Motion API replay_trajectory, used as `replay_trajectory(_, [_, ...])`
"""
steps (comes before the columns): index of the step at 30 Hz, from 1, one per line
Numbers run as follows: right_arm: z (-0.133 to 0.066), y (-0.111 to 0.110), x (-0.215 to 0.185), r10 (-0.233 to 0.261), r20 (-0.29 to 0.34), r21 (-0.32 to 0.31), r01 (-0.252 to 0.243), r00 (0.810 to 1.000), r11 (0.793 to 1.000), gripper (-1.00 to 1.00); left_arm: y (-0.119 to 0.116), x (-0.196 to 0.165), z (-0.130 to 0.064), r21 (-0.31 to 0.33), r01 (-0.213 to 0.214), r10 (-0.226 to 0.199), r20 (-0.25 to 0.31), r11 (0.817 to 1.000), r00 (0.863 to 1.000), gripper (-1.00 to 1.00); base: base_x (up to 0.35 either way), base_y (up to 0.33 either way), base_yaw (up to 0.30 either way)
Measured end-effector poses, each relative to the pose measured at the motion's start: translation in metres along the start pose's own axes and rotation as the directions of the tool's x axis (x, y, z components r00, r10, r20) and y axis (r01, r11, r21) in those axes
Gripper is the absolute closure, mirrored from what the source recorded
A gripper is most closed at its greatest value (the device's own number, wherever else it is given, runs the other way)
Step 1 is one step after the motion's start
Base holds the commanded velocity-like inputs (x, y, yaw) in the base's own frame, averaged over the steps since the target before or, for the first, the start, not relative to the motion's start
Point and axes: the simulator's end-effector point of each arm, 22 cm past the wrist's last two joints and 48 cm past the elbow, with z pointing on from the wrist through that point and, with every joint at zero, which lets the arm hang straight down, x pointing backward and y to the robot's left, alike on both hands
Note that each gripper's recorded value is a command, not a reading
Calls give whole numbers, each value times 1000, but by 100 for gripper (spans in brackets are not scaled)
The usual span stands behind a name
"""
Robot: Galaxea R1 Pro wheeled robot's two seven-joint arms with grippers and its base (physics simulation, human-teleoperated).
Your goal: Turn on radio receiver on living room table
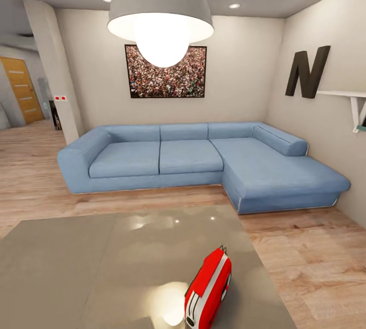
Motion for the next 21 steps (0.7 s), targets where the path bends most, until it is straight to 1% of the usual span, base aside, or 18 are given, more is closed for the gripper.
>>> replay_trajectory(12, [0, 0, 0, 0, 1, 0, 0, 1000, 1000, -100, 0, 0, 0, 0, -1, 1, 0, 1000, 1000, -100, 177, -192, 1])
replay_trajectory(21, [0, 0, 0, 2, 1, 0, -2, 1000, 1000, -100, 0, 0, 0, 0, -1, 1, 0, 1000, 1000, -100, 21, -27, 0])
